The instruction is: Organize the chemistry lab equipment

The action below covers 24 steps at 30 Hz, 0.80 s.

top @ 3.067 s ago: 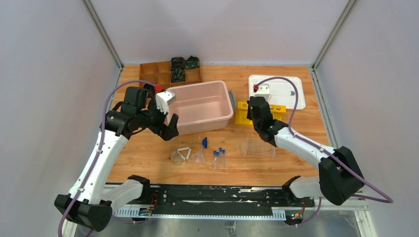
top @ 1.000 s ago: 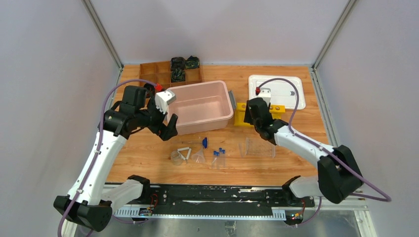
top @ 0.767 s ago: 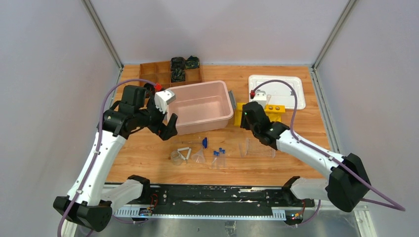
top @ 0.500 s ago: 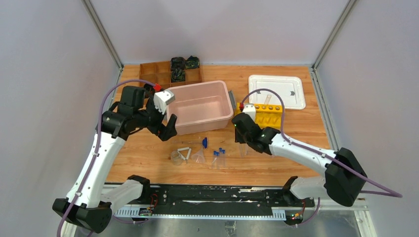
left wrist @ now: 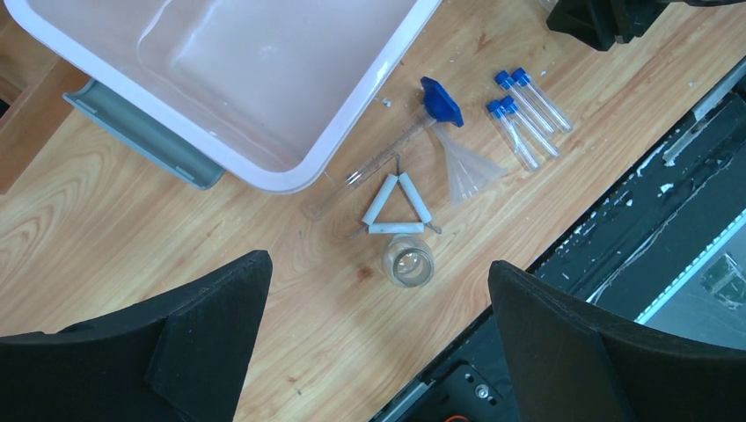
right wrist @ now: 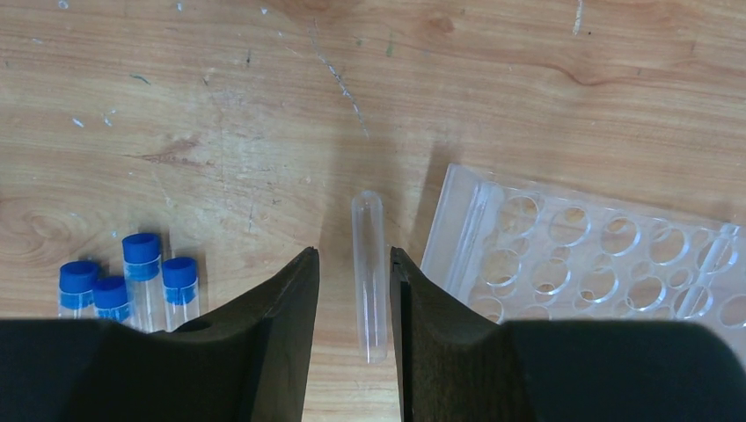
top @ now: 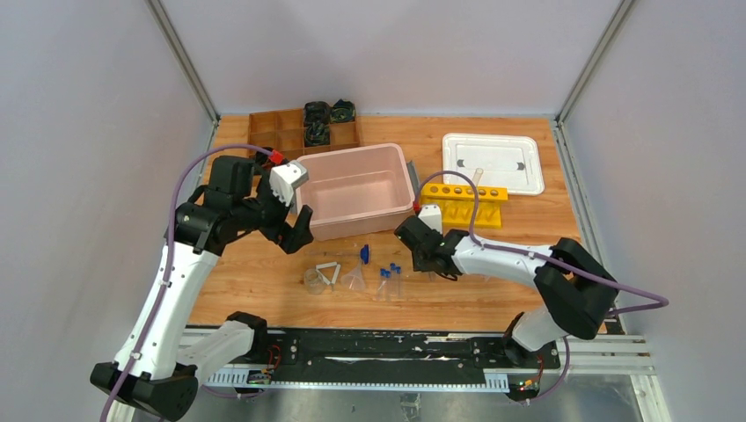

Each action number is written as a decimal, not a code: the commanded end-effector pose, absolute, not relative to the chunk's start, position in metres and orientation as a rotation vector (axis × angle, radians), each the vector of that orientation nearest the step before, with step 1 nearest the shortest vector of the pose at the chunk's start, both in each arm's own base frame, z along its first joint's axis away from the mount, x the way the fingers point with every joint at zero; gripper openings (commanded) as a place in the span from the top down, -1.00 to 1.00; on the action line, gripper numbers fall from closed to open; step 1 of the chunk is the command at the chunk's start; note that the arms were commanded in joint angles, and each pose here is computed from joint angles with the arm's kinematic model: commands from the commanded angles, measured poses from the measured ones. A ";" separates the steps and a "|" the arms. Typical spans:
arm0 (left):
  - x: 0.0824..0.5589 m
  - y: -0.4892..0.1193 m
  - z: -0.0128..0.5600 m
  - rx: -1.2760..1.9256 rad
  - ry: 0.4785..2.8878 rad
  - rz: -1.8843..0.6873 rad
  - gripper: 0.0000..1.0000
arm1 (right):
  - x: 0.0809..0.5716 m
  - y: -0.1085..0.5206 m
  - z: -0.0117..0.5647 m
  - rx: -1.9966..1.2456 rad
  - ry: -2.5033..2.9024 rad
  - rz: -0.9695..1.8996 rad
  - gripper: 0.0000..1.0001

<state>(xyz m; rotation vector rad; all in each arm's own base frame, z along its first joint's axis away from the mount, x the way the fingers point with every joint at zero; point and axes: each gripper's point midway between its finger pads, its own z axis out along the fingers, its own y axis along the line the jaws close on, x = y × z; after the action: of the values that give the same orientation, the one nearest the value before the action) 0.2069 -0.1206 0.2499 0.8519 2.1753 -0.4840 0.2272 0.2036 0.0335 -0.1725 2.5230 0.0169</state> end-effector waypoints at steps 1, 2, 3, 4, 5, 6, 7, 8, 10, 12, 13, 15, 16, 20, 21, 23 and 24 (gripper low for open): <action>0.206 -0.120 0.262 0.854 2.139 -0.468 -1.00 | 0.224 0.197 0.025 -0.152 2.535 -0.061 0.23; 0.205 -0.120 0.263 0.854 2.137 -0.467 -1.00 | 0.223 0.197 0.022 -0.151 2.542 -0.063 0.25; 0.205 -0.119 0.263 0.855 2.137 -0.464 -1.00 | 0.223 0.198 0.020 -0.152 2.547 -0.059 0.28; 0.205 -0.119 0.263 0.855 2.135 -0.462 -1.00 | 0.222 0.199 0.017 -0.155 2.555 -0.055 0.31; 0.205 -0.119 0.263 0.857 2.133 -0.459 -1.00 | 0.222 0.201 0.015 -0.154 2.562 -0.050 0.35; 0.205 -0.119 0.264 0.857 2.130 -0.458 -1.00 | 0.221 0.203 0.014 -0.154 2.569 -0.038 0.38; 0.205 -0.118 0.264 0.855 2.128 -0.454 -1.00 | 0.221 0.206 0.013 -0.153 2.572 -0.021 0.42; 0.205 -0.117 0.265 0.851 2.128 -0.447 -1.00 | 0.220 0.209 0.012 -0.155 2.578 0.002 0.48; 0.208 -0.115 0.266 0.839 2.132 -0.428 -1.00 | 0.220 0.213 0.013 -0.149 2.576 0.030 0.62; 0.210 -0.113 0.266 0.825 2.143 -0.416 -1.00 | 0.221 0.214 0.017 -0.144 2.570 0.042 0.81; 0.210 -0.113 0.266 0.822 2.143 -0.414 -1.00 | 0.222 0.215 0.019 -0.141 2.568 0.049 0.92; 0.210 -0.114 0.267 0.822 2.140 -0.420 -1.00 | 0.224 0.217 0.030 -0.134 2.552 0.069 1.00; 0.209 -0.115 0.268 0.823 2.138 -0.427 -1.00 | 0.225 0.218 0.037 -0.125 2.539 0.083 1.00; 0.207 -0.120 0.270 0.826 2.129 -0.468 -1.00 | 0.230 0.221 0.082 -0.087 2.453 0.171 1.00; 0.207 -0.120 0.272 0.818 2.128 -0.469 -1.00 | 0.231 0.223 0.099 -0.081 2.413 0.221 1.00; 0.210 -0.119 0.278 0.793 2.127 -0.460 -1.00 | 0.233 0.230 0.134 -0.072 2.313 0.351 1.00; 0.211 -0.119 0.282 0.780 2.122 -0.456 -1.00 | 0.235 0.237 0.155 -0.066 2.251 0.433 1.00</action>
<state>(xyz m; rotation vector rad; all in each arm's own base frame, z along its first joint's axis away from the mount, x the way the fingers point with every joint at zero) 0.2090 -0.1160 0.2589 0.8179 2.1684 -0.4472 0.2284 0.2171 0.0777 -0.0993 2.4488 0.1928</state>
